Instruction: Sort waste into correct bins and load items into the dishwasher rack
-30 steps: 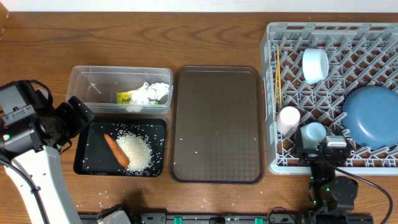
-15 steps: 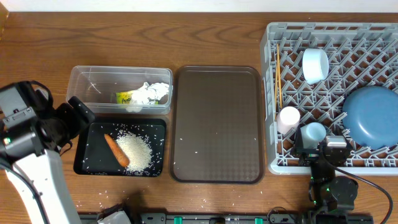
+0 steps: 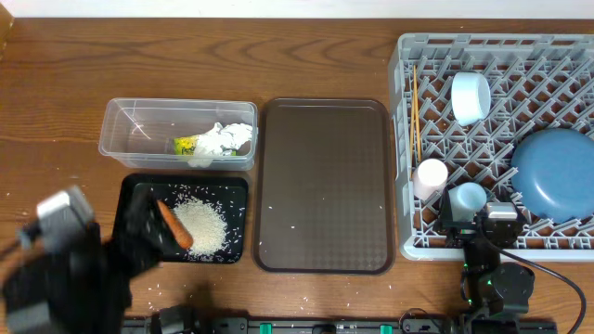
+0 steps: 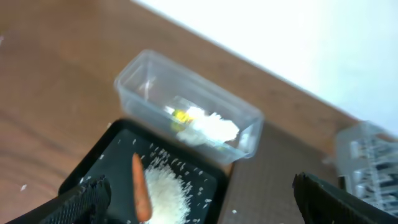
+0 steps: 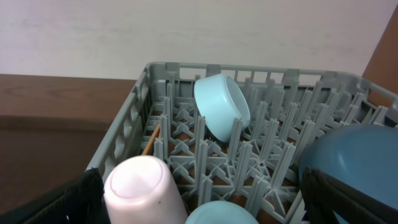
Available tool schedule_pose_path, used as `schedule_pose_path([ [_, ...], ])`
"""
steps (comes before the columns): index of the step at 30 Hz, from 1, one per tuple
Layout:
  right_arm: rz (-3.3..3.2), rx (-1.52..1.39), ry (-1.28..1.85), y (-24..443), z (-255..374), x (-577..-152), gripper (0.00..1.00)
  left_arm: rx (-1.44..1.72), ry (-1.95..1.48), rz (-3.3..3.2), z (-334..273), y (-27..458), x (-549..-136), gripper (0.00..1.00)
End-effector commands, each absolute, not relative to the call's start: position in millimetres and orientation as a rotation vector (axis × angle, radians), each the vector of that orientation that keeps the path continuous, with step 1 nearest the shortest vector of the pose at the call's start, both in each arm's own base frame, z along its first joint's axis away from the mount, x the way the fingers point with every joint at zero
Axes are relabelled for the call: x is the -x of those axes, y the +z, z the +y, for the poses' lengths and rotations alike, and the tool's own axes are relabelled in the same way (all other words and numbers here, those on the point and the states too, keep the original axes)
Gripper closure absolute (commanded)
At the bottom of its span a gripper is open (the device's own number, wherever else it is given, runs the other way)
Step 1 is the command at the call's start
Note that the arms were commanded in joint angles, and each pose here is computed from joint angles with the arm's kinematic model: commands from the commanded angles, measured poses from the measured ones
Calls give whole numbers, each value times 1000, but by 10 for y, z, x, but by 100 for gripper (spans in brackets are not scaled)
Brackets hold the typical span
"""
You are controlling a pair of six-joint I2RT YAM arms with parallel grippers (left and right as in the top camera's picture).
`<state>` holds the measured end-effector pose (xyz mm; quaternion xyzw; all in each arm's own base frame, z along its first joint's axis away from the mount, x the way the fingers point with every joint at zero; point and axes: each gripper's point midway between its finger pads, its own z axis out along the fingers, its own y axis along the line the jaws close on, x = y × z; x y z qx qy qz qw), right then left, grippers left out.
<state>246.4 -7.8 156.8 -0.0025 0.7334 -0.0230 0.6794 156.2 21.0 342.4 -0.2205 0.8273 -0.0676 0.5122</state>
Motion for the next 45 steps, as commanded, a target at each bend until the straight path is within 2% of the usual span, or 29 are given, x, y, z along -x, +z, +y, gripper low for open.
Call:
schedule_pose_path([
  [1,1646,22,-56,1565,-61,-2461,1,462,-172,1933,122,3514,-1392,4],
  [8,1646,22,-55,1565,-60,-2462,1,395,-102,1838,151,3580,-1108,4],
  [14,1646,22,-56,1565,-60,-2461,1,380,-117,1874,123,3335,-1101,4],
  [30,1646,21,-56,1565,-61,-2461,1,460,-234,1985,59,2371,-1499,4],
  [35,1646,21,-56,1565,-61,-2461,1,562,-340,1875,63,2276,-1674,4],
  [45,1646,22,-55,1565,-60,-2462,1,478,-437,1676,-13,2230,-2044,4],
])
